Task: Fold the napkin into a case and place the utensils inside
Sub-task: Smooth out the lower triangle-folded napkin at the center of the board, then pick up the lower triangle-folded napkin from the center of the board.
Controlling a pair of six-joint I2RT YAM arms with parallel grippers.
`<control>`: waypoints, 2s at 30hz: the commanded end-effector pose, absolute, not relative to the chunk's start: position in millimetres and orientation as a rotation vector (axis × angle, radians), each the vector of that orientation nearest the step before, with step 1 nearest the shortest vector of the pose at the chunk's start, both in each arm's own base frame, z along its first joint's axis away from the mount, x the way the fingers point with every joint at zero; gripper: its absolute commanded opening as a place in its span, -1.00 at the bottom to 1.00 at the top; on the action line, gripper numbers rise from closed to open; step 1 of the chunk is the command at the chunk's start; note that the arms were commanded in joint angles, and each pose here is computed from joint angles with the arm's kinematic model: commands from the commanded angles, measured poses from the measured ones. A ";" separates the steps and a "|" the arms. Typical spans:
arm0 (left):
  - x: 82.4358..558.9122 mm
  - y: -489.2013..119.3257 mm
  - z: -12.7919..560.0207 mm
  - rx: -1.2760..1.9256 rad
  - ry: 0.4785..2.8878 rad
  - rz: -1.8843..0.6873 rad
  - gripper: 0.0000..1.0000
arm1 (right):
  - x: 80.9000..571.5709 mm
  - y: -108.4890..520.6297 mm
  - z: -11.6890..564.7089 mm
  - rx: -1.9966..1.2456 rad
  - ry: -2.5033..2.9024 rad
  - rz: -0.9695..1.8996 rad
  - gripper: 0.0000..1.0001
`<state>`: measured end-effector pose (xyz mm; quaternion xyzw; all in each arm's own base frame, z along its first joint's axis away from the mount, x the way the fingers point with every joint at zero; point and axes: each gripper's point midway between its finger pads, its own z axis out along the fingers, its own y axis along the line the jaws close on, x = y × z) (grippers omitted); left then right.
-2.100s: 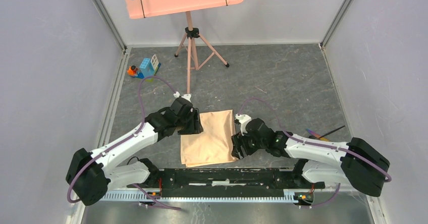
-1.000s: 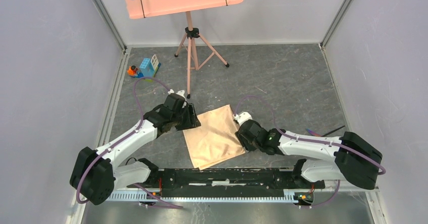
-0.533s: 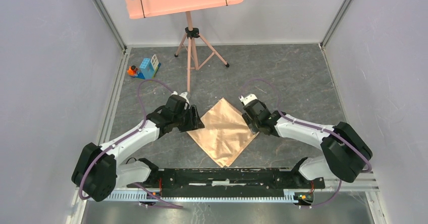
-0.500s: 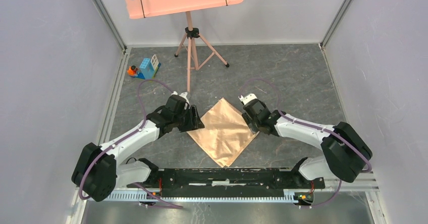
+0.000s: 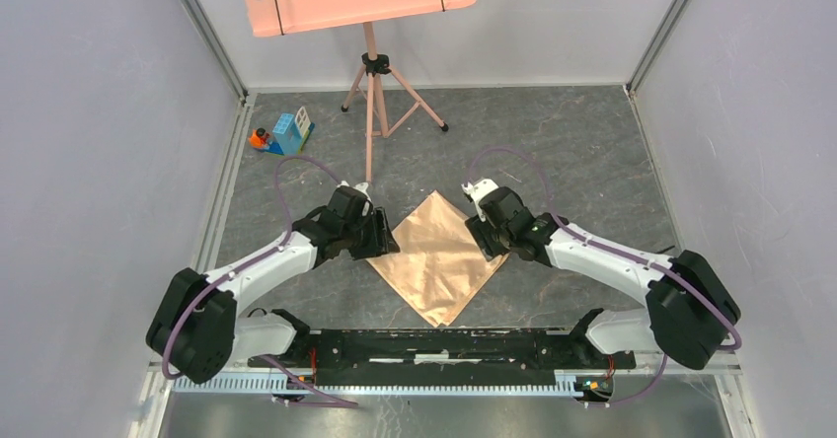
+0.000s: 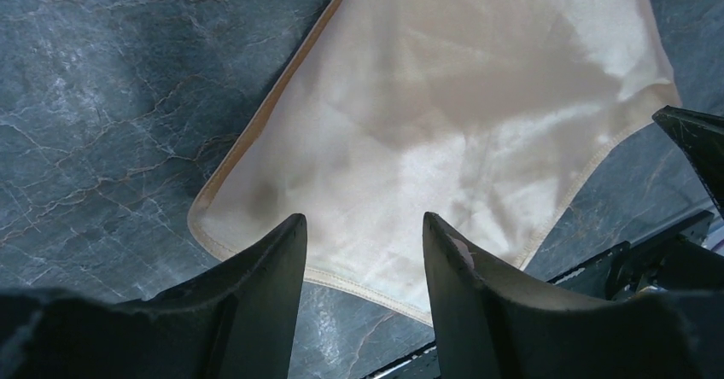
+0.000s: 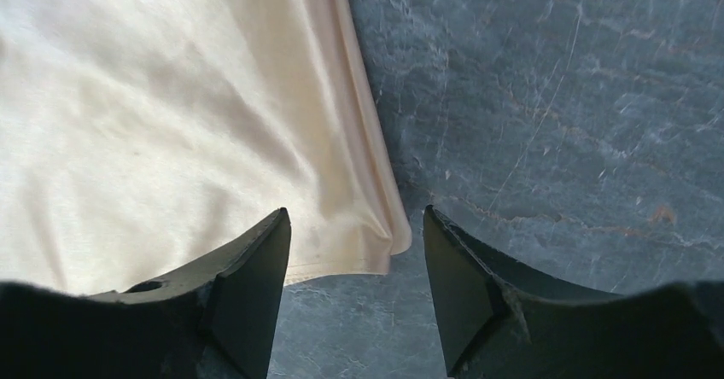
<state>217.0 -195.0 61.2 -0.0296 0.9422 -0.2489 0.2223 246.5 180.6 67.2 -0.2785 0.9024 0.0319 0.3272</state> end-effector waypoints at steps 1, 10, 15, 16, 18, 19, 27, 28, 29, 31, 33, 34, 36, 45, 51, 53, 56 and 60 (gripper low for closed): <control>226.3 -190.8 48.3 -0.092 2.595 -0.637 0.19 | 247.4 162.0 41.9 -0.725 2.399 -0.009 0.28; 225.8 -171.6 11.8 -0.109 2.647 -0.478 0.15 | 249.0 109.9 7.1 -0.625 2.452 -0.330 0.03; 222.4 -171.4 21.8 -0.056 2.635 -0.490 0.17 | 252.3 125.6 24.0 -0.638 2.421 -0.220 0.02; 222.1 -175.8 29.6 -0.042 2.621 -0.530 0.19 | 255.2 128.4 31.4 -0.636 2.409 -0.208 0.02; 220.3 -185.8 49.3 -0.022 2.590 -0.622 0.23 | 261.5 133.5 49.0 -0.647 2.379 -0.195 0.04; 221.3 -190.0 63.1 -0.017 2.566 -0.660 0.25 | 264.4 135.3 59.3 -0.664 2.357 -0.195 0.08; 235.3 -137.2 156.3 -0.262 2.297 -0.456 0.43 | 238.5 203.4 112.9 -0.944 2.233 0.048 0.76; 235.9 -123.6 166.0 -0.319 2.232 -0.417 0.46 | 223.2 223.5 109.9 -0.993 2.251 0.185 0.77; 235.5 -112.0 171.5 -0.364 2.177 -0.389 0.49 | 209.2 240.3 107.7 -1.028 2.260 0.290 0.78; 230.4 -100.2 183.8 -0.404 2.081 -0.406 0.52 | 185.0 265.0 103.2 -1.095 2.271 0.408 0.80; 223.2 -93.6 193.7 -0.423 2.014 -0.442 0.53 | 169.2 278.2 97.2 -1.144 2.298 0.438 0.82; 219.8 -90.7 198.7 -0.433 1.985 -0.459 0.54 | 162.0 283.2 93.3 -1.165 2.309 0.443 0.83; 214.3 -86.9 204.3 -0.447 1.957 -0.478 0.54 | 146.6 293.9 86.5 -1.216 2.327 0.475 0.81; 204.5 -85.1 207.9 -0.448 1.963 -0.502 0.54 | 120.8 308.4 56.1 -1.362 2.361 0.380 0.63; 202.6 -86.6 205.7 -0.446 1.966 -0.517 0.53 | 114.4 310.1 44.4 -1.377 2.383 0.360 0.45; 202.7 -87.2 205.6 -0.445 1.969 -0.518 0.53 | 112.0 311.2 41.2 -1.381 2.389 0.346 0.41; 203.7 -87.8 205.7 -0.440 1.971 -0.516 0.53 | 110.8 311.0 35.4 -1.387 2.394 0.311 0.39; 204.4 -88.8 204.9 -0.436 1.978 -0.514 0.53 | 112.9 305.6 24.9 -1.382 2.398 0.245 0.35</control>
